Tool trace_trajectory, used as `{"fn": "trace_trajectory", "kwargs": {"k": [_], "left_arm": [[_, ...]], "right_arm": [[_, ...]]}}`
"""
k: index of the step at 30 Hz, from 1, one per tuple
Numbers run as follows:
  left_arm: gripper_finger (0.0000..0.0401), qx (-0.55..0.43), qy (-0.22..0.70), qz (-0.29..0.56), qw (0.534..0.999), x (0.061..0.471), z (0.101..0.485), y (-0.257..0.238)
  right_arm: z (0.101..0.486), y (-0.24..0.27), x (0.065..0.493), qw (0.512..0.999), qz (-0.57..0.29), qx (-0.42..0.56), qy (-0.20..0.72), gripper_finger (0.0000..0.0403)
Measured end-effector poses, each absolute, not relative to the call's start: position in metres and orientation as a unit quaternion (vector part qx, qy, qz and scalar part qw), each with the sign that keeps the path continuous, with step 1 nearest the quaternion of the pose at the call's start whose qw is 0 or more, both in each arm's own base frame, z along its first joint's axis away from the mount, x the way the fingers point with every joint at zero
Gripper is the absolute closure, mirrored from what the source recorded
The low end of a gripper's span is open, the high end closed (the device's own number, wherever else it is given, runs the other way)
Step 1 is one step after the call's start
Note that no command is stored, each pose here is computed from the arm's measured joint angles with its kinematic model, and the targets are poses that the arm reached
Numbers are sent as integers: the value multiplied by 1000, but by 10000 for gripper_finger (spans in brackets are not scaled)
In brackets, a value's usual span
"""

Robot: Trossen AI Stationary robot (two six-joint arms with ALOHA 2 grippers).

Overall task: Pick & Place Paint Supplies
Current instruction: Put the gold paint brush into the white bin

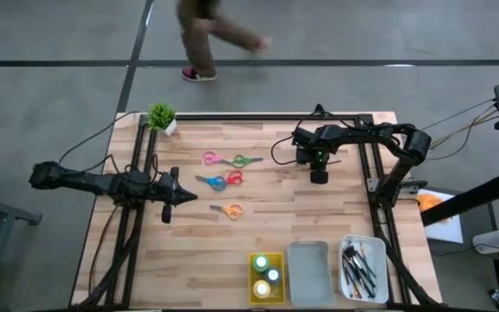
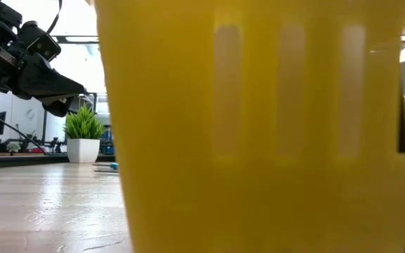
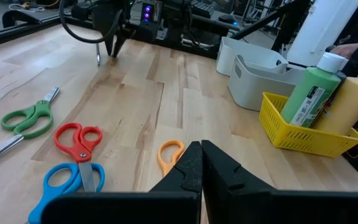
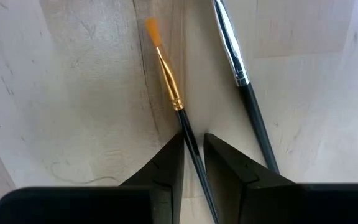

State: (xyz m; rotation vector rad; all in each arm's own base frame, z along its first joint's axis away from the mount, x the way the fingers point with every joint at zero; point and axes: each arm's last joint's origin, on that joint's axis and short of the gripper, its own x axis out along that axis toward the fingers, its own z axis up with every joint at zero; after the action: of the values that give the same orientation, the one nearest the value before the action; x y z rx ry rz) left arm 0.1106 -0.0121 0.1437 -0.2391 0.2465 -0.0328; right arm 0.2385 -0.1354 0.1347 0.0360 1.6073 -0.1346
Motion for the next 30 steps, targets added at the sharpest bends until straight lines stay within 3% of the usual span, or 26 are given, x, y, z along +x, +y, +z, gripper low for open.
{"fn": "trace_trajectory", "kwargs": {"k": [4,9,20,30], "left_arm": [[401,-119,123,-16,985,111,144,-12],[401,-119,123,-16,985,111,144,-12],[401,-119,123,-16,985,111,144,-12],[401,-119,123,-16,985,111,144,-12]], "right_arm": [[135,-135,239,692,-61,18,719,346],[134,-135,239,692,-60,19,719,387],[136,-135,238,694,-61,20,717,388],[162,-125,235,728,-64,32,681,388]]}}
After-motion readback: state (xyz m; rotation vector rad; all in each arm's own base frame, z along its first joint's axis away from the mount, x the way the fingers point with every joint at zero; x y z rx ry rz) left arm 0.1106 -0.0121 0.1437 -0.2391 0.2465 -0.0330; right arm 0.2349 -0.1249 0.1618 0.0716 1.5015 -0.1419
